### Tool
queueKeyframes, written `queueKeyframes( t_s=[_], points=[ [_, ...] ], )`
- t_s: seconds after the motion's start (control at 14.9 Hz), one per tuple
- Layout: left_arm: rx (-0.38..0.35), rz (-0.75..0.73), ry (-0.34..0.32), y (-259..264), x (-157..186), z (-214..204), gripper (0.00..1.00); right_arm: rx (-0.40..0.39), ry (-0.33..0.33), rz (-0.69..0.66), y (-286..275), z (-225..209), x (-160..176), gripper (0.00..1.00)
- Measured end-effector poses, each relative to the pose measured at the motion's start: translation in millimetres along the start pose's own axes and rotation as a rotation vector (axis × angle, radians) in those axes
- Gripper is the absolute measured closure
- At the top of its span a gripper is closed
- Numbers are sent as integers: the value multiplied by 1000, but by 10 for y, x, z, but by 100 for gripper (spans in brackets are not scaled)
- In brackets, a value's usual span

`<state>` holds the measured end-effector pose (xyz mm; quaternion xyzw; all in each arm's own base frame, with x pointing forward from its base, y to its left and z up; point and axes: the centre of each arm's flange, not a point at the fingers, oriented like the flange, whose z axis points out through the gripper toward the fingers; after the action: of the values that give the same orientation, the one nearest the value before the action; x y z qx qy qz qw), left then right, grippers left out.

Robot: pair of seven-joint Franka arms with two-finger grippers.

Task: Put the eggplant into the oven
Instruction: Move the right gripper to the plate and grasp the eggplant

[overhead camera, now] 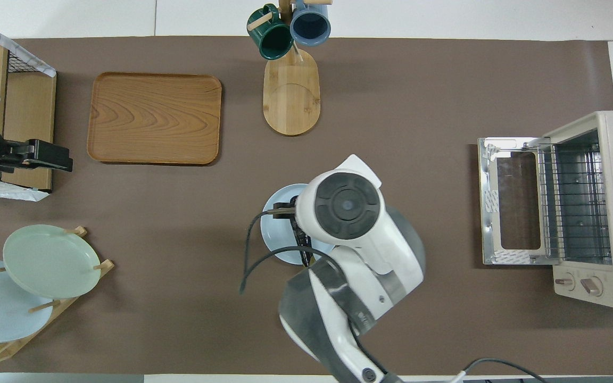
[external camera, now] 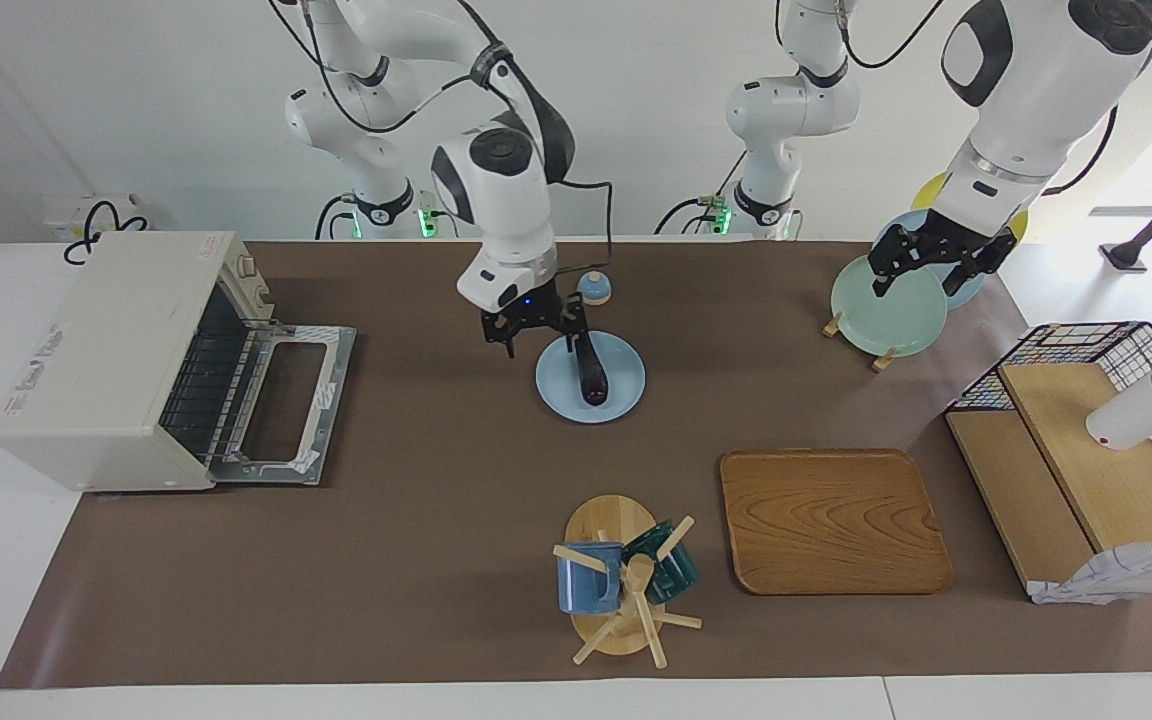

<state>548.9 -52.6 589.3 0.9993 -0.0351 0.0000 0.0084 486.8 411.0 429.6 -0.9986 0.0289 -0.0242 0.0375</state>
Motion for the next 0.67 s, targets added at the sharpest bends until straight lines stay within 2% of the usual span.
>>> queueKeyframes(
  t_s=[0.13,0.27,0.54,0.67],
  points=[
    [0,-1,-5,-4,-4,24,0,-34,21,30,-676,190,-161,0],
    [1,-2,-9,-9,-7,43,0,-45,26,35,-1047,597,-298,0],
    [1,-1,-9,-8,-16,31,0,-52,24,35,-1023,1110,-311,3],
    [2,-1,-40,-6,-77,6,0,-53,26,21,-975,1198,-352,22]
  ],
)
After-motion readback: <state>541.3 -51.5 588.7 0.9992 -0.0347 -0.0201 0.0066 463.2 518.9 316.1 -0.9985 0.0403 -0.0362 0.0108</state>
